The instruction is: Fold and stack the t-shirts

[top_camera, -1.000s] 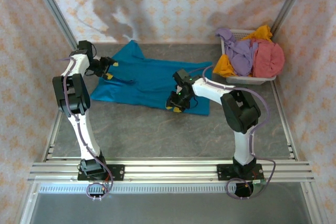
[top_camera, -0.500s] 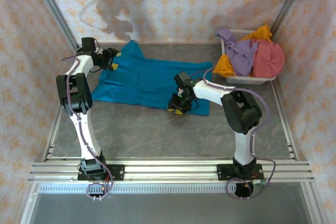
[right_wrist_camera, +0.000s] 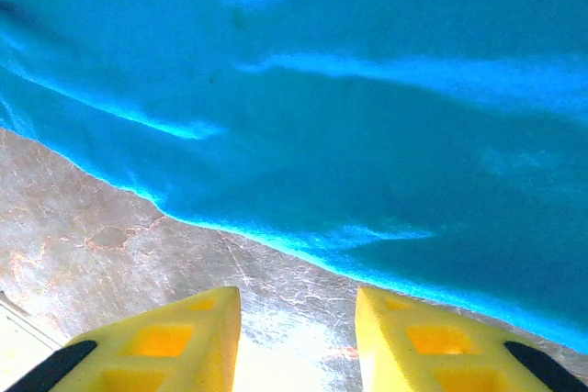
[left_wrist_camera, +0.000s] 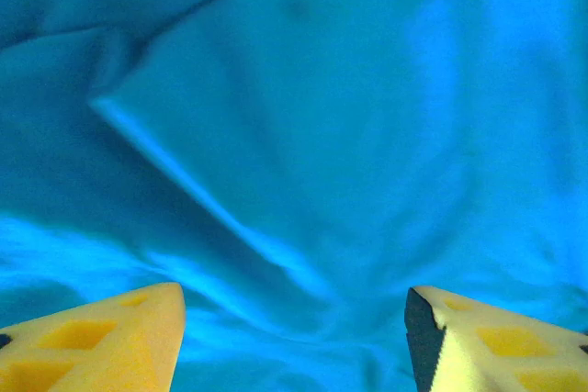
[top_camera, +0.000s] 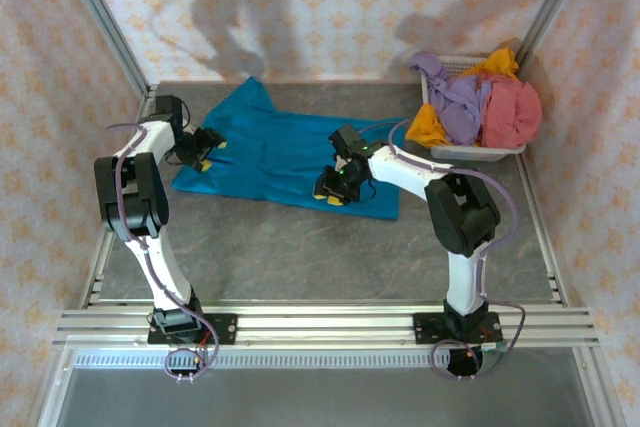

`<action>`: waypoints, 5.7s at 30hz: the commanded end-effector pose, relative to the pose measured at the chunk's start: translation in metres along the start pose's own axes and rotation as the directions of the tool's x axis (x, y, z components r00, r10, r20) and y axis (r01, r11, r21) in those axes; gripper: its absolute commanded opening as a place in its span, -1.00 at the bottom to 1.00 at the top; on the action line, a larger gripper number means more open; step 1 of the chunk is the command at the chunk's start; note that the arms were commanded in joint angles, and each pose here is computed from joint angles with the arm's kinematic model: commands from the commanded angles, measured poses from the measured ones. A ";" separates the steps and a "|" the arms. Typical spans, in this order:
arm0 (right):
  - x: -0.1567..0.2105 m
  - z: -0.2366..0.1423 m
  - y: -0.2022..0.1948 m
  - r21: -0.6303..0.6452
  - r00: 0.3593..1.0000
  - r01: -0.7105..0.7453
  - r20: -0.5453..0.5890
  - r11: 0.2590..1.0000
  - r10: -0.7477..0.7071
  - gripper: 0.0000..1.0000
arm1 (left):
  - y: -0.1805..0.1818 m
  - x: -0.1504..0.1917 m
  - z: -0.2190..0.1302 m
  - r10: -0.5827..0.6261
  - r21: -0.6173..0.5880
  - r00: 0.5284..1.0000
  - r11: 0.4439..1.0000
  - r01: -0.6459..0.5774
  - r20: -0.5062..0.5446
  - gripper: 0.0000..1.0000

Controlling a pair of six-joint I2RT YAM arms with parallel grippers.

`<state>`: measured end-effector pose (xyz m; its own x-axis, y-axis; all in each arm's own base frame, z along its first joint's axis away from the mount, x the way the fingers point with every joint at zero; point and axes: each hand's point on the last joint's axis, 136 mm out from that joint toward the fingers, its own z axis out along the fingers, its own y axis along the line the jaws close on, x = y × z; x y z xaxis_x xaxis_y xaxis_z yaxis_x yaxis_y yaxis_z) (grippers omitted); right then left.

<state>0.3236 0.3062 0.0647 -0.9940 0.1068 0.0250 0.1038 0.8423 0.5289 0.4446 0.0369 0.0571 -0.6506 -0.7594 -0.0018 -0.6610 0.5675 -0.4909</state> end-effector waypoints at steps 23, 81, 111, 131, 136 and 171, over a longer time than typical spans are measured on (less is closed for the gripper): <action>0.064 -0.007 -0.097 0.211 0.986 -0.005 -0.159 0.977 0.039 -0.22 | 0.122 0.094 -0.013 -0.009 -0.266 0.998 0.964 -0.008 -0.064 0.54; -0.037 0.015 0.081 -0.027 0.993 0.112 0.033 0.993 -0.111 -0.26 | 0.024 -0.007 0.009 0.293 -0.203 0.937 0.922 -0.329 -0.189 -0.43; -0.037 0.007 0.062 -0.027 0.997 0.074 0.036 0.997 -0.073 -0.26 | 0.041 -0.002 0.015 0.343 -0.319 0.911 0.858 -0.403 -0.229 -0.56; -0.031 0.004 0.055 -0.028 0.998 0.058 0.038 0.998 -0.057 -0.26 | 0.004 -0.014 -0.014 0.346 -0.258 0.931 0.895 -0.364 -0.113 -1.00; -0.030 0.004 0.054 -0.029 0.998 0.056 0.037 0.998 -0.055 -0.26 | -0.003 -0.019 -0.021 0.355 -0.254 0.931 0.896 -0.364 -0.080 -1.00; -0.061 0.067 0.134 -0.220 0.994 0.102 0.051 0.970 -0.093 -0.33 | -0.019 -0.020 0.014 0.382 -0.156 0.920 0.907 -0.392 -0.092 -1.00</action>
<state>0.3908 0.4302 0.0756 -0.9969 0.0622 -0.0483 0.0142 0.7458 0.6660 0.4701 0.0388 0.0626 -0.8835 -0.4545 -0.1129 -0.4056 0.8631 -0.3010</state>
